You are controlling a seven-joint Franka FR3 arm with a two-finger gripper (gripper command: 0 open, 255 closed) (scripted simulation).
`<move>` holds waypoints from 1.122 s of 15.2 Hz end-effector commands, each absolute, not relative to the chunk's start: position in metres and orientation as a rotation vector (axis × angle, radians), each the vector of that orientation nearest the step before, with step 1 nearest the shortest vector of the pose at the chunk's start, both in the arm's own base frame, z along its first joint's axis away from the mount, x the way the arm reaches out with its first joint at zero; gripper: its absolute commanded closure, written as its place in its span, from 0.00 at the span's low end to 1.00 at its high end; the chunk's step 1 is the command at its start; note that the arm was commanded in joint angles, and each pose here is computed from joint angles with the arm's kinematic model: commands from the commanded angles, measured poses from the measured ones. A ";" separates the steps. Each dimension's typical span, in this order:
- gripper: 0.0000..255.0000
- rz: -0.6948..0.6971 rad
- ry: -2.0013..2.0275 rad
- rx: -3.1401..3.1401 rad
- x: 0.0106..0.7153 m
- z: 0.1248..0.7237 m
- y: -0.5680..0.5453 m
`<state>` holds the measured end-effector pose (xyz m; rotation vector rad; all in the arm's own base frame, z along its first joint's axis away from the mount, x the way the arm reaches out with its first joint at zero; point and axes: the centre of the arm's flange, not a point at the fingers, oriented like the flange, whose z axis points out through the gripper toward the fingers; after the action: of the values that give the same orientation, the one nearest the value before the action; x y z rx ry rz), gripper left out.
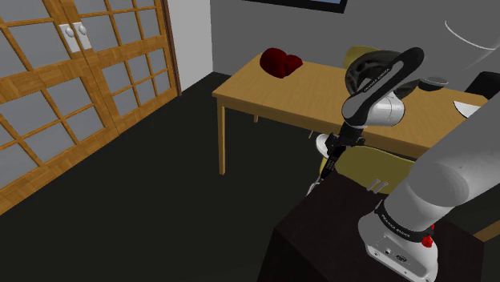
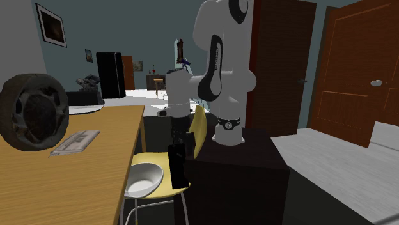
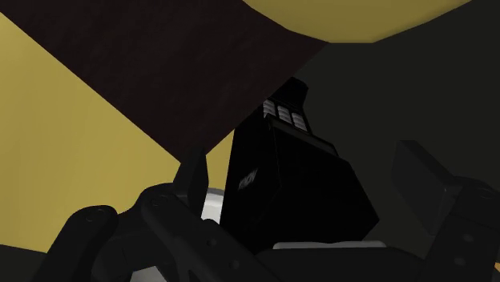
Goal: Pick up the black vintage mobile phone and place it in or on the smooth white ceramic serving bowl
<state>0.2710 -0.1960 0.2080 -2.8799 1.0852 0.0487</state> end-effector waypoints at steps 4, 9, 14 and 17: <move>0.00 0.048 1.086 -2.880 0.271 0.207 -0.196; 1.00 0.048 1.085 -2.880 0.271 0.207 -0.196; 1.00 0.048 1.086 -2.880 0.271 0.207 -0.196; 1.00 0.048 1.086 -2.880 0.271 0.218 -0.196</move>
<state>0.2709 -0.1954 0.2136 -2.8795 1.0853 0.0478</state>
